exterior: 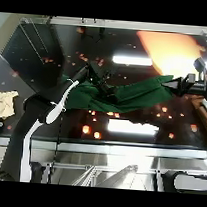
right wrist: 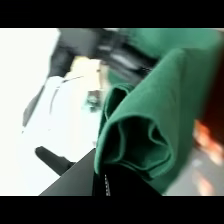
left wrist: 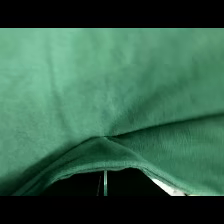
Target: Fold the shirts.
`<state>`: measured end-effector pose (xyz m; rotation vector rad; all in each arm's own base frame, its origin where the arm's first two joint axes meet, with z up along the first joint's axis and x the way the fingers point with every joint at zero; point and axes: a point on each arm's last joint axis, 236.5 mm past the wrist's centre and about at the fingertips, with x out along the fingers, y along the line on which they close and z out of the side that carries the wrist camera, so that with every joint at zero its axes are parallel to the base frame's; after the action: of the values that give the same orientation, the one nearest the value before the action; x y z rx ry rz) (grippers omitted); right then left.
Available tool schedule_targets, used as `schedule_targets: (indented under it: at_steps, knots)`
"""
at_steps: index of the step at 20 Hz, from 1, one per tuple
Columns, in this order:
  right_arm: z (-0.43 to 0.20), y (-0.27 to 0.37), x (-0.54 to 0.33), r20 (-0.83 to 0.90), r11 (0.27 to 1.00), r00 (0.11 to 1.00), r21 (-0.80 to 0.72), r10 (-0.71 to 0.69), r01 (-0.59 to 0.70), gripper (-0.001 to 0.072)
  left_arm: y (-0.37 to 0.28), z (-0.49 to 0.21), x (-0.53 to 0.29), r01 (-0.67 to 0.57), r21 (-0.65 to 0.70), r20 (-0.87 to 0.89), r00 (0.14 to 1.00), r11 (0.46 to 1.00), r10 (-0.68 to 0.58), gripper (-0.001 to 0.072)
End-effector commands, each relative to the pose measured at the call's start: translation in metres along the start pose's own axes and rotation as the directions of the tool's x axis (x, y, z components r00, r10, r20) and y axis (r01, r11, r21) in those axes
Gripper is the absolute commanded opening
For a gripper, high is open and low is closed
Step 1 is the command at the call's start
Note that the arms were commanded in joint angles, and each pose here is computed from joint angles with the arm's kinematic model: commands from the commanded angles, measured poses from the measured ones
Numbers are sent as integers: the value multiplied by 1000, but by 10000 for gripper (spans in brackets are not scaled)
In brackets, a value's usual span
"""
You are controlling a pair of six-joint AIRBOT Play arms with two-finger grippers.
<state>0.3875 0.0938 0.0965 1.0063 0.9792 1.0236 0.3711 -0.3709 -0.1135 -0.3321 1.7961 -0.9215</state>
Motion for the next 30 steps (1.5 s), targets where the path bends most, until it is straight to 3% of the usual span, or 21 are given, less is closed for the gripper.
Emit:
schedule_targets:
  at_steps: [1, 3, 7, 10, 16, 18, 24, 27, 30]
  knots:
    - [7, 45, 40, 9, 987, 992, -100, 130, -128, 21, -30, 10, -19, 180, 9, 34, 983, 984, -181, 30]
    - [0, 48, 85, -18, 986, 994, -123, 108, -109, 21, -60, 0, -69, 264, 108, 29, 963, 958, -269, 29]
    - [-18, 55, 189, -4, 984, 999, -172, 47, -47, 21, -45, -47, -198, 219, 182, 137, 960, 959, -246, 29]
    - [-35, 64, 266, 75, 977, 997, -213, 24, -8, 20, 13, -83, -280, 114, 88, 345, 928, 990, -137, 30]
    - [-78, 40, 403, 15, 973, 1000, -229, -13, 16, 24, 105, -149, -333, 227, -145, 570, 815, 963, -106, 30]
    - [-84, 27, 425, -10, 980, 1000, -198, -4, 2, 344, 120, -162, -322, 277, -185, 565, 815, 943, -129, 31]
    - [-57, 31, 386, -80, 979, 997, -199, 19, -35, 349, 132, -162, -302, 307, -205, 569, 810, 929, -142, 30]
    - [-35, -9, 312, -177, 957, 954, -205, -244, 206, 349, 127, -160, -310, 281, -181, 570, 811, 942, -133, 30]
    - [-15, -56, 215, -168, 826, 810, -168, -562, 539, 349, 125, -157, -321, 256, -164, 583, 804, 953, -115, 30]
